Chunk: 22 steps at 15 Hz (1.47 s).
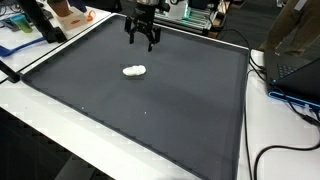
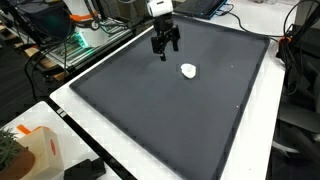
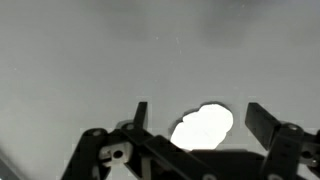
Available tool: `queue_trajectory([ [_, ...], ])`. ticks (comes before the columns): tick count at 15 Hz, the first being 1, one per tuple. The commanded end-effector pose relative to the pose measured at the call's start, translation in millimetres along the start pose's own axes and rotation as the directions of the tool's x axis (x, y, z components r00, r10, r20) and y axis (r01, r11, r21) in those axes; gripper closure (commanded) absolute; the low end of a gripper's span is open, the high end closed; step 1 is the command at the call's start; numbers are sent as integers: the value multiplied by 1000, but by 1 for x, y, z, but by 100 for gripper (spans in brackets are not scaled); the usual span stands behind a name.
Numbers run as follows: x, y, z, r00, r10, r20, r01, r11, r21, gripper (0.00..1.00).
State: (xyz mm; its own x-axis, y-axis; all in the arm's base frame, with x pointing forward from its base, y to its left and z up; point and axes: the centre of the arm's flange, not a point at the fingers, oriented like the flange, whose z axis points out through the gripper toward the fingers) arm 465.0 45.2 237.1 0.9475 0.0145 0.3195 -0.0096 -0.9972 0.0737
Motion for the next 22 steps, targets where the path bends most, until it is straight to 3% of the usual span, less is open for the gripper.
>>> queue_trajectory([
  [1, -15, -5, 18, 994, -22, -108, 26, 999, 28, 0],
  [6, -6, 0, 6, 974, -32, -223, 46, 997, 59, 0],
  [9, 21, 15, -17, 979, -30, -201, 43, 997, 65, 0],
  [22, 38, 9, -13, 969, -42, -245, 62, 995, 73, 0],
])
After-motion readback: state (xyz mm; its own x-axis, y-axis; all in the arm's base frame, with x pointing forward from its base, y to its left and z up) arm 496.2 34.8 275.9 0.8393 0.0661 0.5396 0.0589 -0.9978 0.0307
